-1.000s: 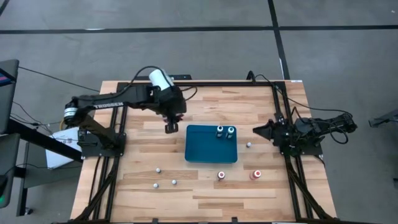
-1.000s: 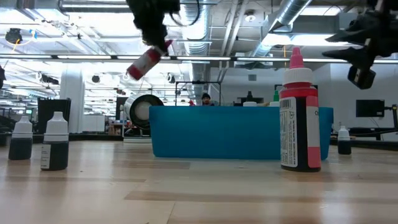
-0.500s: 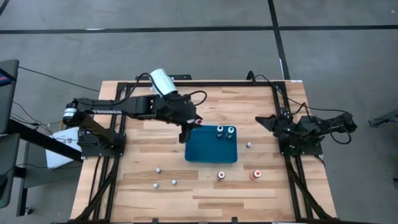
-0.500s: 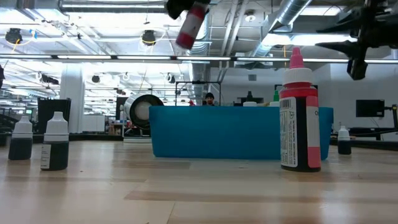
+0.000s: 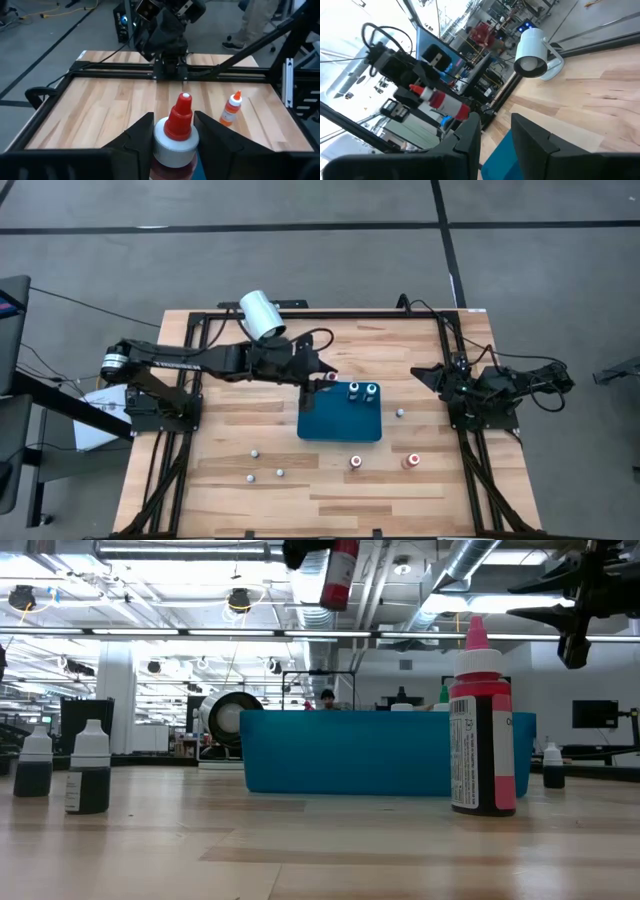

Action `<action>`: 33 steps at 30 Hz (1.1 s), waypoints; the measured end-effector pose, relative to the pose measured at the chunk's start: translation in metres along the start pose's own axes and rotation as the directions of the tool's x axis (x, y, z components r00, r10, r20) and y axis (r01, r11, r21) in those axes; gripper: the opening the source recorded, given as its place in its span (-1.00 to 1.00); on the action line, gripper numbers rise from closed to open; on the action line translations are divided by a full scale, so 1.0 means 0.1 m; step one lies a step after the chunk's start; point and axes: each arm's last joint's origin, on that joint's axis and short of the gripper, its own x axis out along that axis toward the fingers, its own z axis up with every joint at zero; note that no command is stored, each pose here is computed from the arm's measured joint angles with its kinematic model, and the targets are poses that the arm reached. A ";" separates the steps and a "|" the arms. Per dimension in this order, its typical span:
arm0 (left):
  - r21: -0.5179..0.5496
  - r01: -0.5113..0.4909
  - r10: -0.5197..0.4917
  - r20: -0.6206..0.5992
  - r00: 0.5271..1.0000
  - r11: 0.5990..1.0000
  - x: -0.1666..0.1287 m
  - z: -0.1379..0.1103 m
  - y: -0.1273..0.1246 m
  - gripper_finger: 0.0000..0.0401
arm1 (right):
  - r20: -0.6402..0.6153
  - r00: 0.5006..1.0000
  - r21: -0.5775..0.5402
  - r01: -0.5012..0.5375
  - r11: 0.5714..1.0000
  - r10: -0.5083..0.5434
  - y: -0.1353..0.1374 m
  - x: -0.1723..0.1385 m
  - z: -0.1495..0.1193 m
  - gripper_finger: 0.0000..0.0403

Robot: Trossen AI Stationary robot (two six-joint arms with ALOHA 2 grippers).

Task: Pick & Place food coloring
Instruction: Put the large red food coloring bottle into the blue bin

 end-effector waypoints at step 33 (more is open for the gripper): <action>-0.177 -0.062 0.100 0.215 0.972 0.982 0.12 -0.98 0.09 -0.41 | -0.059 0.996 -0.135 0.058 0.989 -0.067 -0.07 0.00 -0.06 -0.52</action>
